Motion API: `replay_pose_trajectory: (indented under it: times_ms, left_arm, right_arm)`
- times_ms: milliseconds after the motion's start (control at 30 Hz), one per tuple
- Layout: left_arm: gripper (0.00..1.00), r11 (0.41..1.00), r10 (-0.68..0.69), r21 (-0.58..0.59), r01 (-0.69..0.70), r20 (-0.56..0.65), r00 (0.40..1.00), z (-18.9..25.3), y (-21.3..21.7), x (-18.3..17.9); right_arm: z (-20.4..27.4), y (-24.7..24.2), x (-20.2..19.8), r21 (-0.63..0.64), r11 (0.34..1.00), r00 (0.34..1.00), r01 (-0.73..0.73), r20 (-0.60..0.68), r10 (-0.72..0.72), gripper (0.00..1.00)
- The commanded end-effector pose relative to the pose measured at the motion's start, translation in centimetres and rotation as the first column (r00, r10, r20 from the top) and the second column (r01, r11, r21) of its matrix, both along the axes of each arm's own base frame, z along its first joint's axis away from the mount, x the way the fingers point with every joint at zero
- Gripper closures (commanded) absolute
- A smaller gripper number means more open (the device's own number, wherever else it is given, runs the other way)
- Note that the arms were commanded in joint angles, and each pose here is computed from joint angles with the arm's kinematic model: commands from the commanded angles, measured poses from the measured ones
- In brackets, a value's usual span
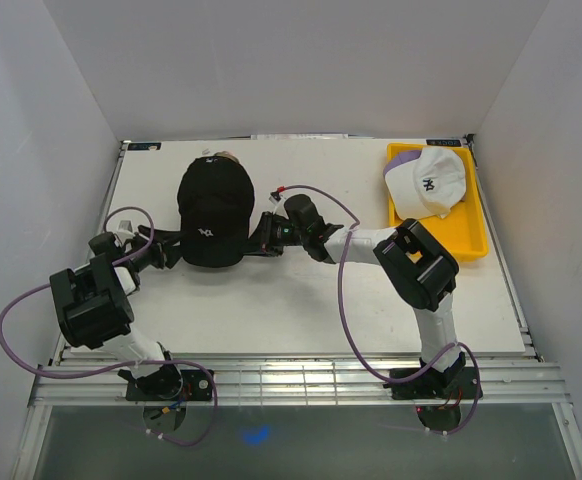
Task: Stack the hats
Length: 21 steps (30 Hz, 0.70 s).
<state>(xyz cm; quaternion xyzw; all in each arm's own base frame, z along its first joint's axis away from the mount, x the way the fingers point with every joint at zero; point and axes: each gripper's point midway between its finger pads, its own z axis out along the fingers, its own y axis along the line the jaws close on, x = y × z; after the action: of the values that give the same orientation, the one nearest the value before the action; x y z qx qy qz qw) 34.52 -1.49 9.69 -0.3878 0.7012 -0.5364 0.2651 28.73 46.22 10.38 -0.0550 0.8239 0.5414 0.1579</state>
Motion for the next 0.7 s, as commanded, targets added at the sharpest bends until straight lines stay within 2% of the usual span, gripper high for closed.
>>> replay_pose_trajectory:
  times_ms: [0,333,667]
  left_arm:
    - [0.43,0.996,0.049,0.072,-0.05,0.014,0.999,0.8,1.2,0.5]
    - [0.41,0.978,0.089,0.188,-0.091,0.018,0.996,1.7,2.5,1.0]
    - [0.43,0.975,0.087,0.203,-0.086,0.005,0.996,1.3,2.4,0.6]
  right_arm:
    - [-3.7,-1.4,0.7,-0.12,0.992,0.998,0.043,-0.045,-0.048,0.82]
    - [-3.7,-1.2,0.9,-0.123,0.992,0.998,0.035,-0.043,-0.041,0.8]
    - [-3.8,-1.1,1.2,-0.148,0.989,0.999,0.025,-0.024,-0.029,0.74]
